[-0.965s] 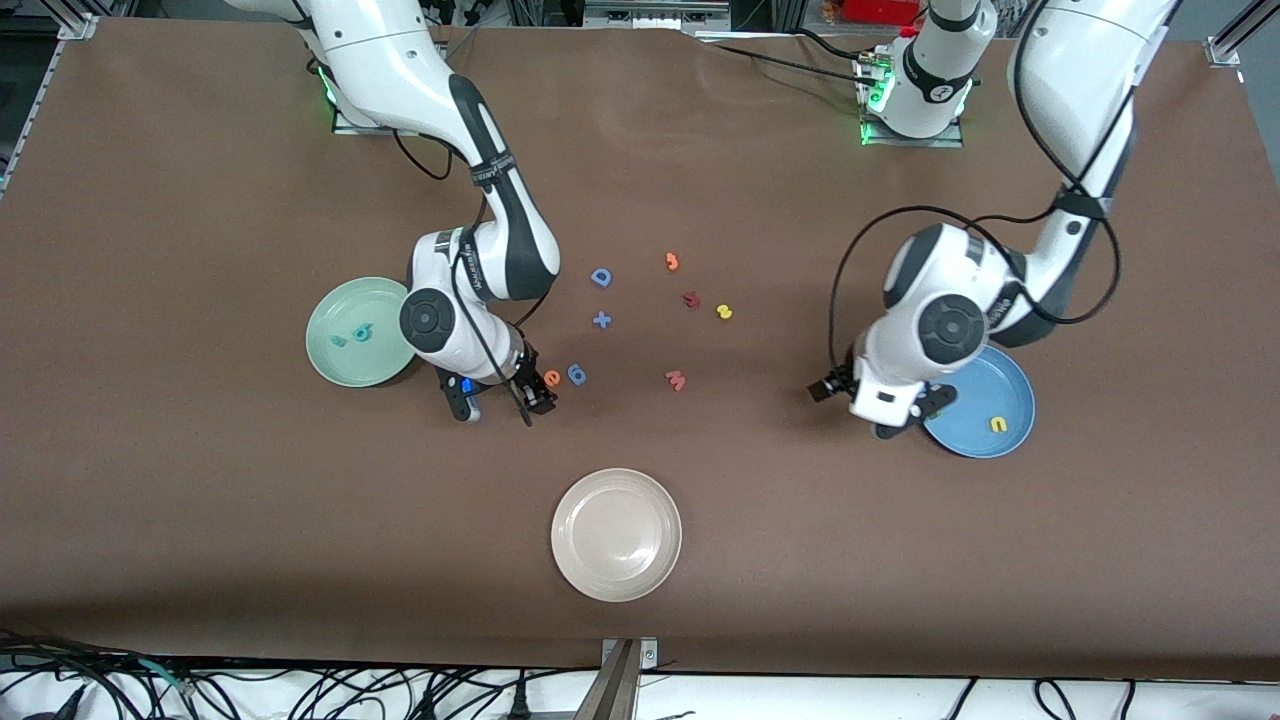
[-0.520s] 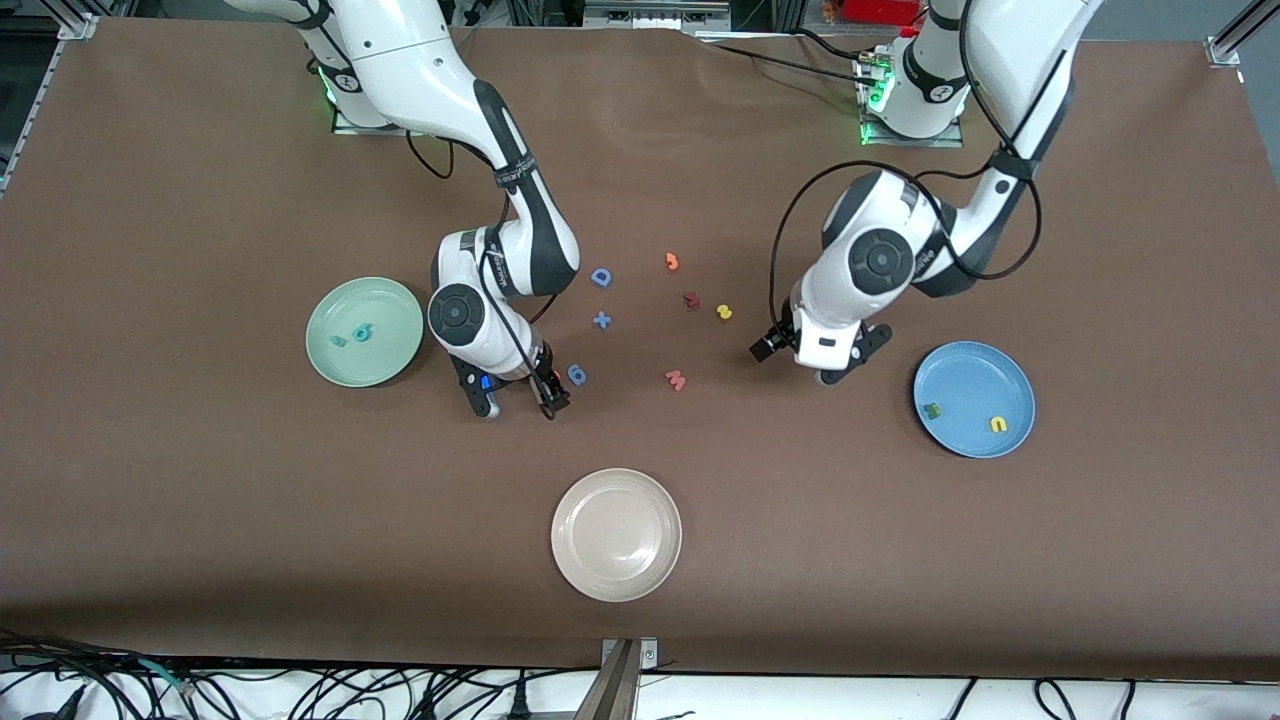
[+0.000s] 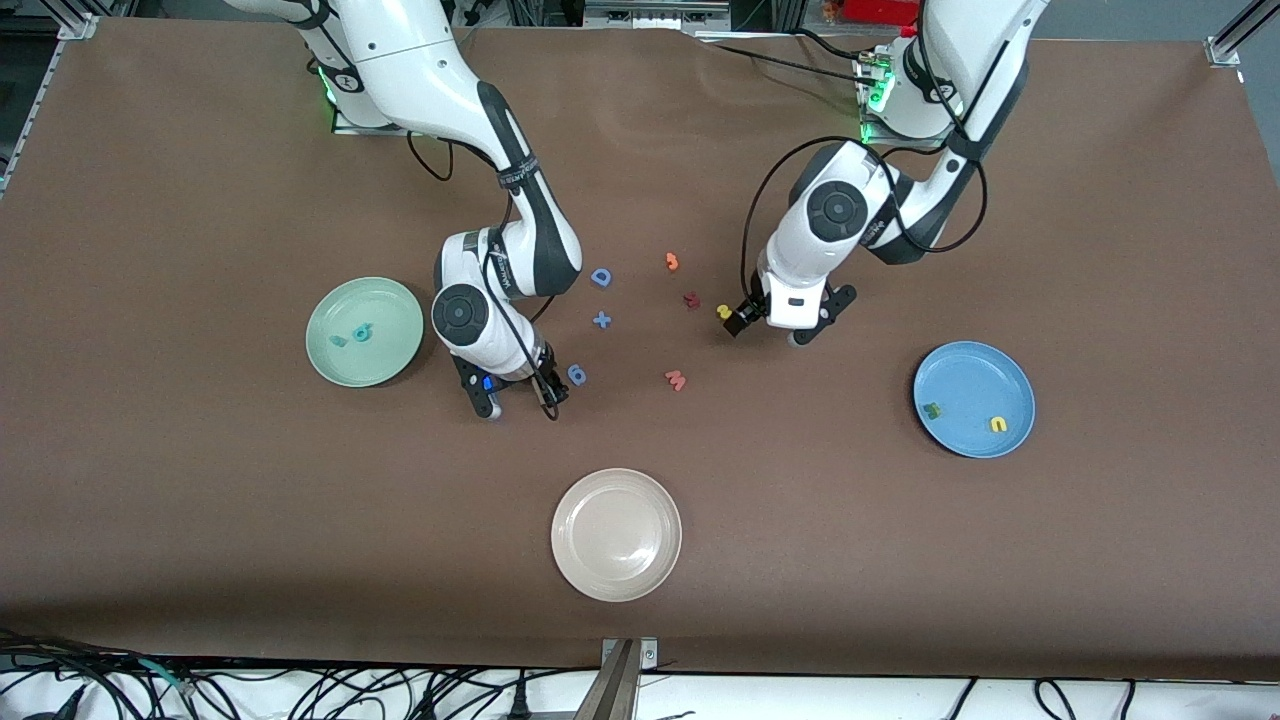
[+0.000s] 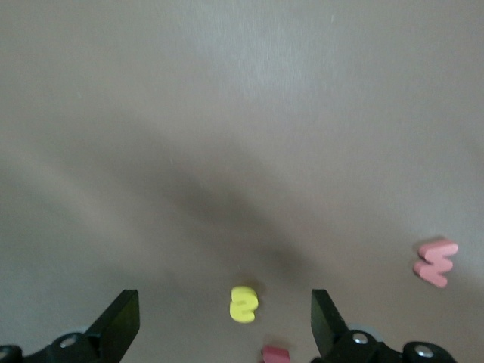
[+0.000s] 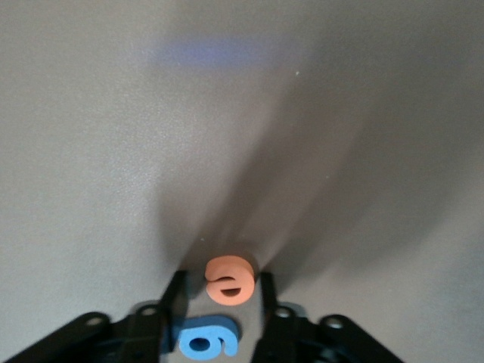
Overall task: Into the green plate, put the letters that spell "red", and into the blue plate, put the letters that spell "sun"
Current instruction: 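Grasp the orange 'e' with the right gripper while the left gripper reaches yellow 'z', then grasp the yellow 'z' with the left gripper while the right gripper lifts the 'e'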
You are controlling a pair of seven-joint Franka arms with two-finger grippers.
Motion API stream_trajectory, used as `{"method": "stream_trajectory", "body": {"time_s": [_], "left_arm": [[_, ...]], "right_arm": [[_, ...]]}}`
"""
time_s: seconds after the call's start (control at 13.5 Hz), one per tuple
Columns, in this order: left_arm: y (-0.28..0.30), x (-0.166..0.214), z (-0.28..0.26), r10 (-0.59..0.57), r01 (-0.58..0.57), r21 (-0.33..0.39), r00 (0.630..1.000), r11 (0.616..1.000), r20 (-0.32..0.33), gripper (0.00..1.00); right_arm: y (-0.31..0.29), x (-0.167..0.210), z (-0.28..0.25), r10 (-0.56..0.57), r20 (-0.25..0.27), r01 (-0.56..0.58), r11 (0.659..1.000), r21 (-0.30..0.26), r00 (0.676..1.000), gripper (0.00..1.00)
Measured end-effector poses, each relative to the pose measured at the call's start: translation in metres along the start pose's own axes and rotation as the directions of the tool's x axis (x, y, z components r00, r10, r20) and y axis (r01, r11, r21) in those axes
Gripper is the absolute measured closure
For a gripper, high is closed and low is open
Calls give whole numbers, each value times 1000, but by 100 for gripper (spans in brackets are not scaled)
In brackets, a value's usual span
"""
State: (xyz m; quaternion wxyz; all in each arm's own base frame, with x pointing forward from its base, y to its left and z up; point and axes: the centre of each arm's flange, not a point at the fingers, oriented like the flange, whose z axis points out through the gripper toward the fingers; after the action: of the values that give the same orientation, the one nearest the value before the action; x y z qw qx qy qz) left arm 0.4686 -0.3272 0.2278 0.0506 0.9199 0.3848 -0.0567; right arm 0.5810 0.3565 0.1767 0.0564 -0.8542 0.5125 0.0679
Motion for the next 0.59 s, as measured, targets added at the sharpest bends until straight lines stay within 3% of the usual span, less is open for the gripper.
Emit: {"method": "stream_trajectory", "body": {"time_s": [0.07,0.59], "left_arm": [[1,-9,4,-9,9,1,1000,1000,-2,0],[-8,-32,51,-43,45,57,998,997,-46,0]], "right_arm": [[0,0,0,0,0,0,1000,0,1000,73],[-1,17,-9,7,-23,-7,1000,-12,1000,72]]}}
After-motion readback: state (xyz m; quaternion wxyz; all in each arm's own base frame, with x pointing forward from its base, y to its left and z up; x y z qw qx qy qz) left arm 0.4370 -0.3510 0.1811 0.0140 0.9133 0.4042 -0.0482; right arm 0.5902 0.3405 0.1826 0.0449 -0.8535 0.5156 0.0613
